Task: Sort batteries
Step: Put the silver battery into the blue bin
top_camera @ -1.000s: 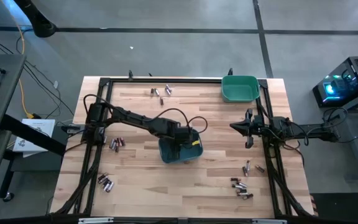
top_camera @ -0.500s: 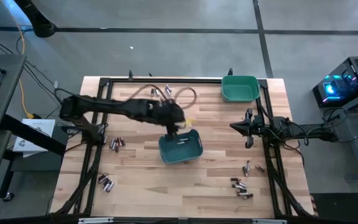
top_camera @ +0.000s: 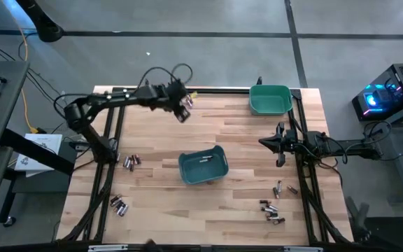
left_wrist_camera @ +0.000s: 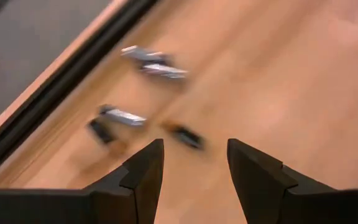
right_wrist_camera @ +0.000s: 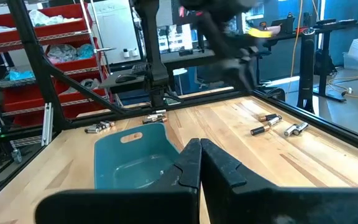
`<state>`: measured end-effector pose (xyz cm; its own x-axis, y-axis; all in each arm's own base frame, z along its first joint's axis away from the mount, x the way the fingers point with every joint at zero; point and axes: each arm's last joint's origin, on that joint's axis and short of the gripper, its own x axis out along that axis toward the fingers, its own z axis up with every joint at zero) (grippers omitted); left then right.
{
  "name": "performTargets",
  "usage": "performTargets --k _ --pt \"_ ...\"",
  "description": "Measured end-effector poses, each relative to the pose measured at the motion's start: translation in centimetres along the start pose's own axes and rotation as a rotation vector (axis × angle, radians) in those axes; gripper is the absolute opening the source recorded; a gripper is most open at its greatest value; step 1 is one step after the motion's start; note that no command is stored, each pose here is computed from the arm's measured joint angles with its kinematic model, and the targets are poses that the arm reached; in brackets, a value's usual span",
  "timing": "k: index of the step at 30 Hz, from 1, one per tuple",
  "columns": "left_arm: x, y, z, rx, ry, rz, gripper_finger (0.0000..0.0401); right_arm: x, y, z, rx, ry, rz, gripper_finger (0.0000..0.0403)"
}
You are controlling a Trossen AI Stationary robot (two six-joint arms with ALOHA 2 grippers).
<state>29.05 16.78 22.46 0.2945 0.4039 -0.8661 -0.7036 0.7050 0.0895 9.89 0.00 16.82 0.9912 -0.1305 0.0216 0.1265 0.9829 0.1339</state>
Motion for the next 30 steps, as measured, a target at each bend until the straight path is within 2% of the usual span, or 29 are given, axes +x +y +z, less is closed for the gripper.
performTargets --k 3,6,12,19,30 --pt "2.2 2.5 0.4 -0.098 0.032 0.038 0.0171 0.0 0.0 0.0 0.0 0.0 0.0 0.0" --pt "4.2 4.2 0.7 -0.183 0.035 0.008 0.0171 0.0 0.0 0.0 0.0 0.0 0.0 0.0" --pt "7.3 5.7 0.7 -0.288 0.052 -0.003 0.0171 0.0 0.0 0.0 0.0 0.0 0.0 0.0" --pt "9.7 5.6 -0.1 -0.318 0.112 0.025 0.017 0.0 0.0 0.0 0.0 0.0 0.0 0.0" --pt "10.1 5.7 -0.2 -0.293 0.115 0.052 0.017 0.0 0.0 0.0 0.0 0.0 0.0 0.0"
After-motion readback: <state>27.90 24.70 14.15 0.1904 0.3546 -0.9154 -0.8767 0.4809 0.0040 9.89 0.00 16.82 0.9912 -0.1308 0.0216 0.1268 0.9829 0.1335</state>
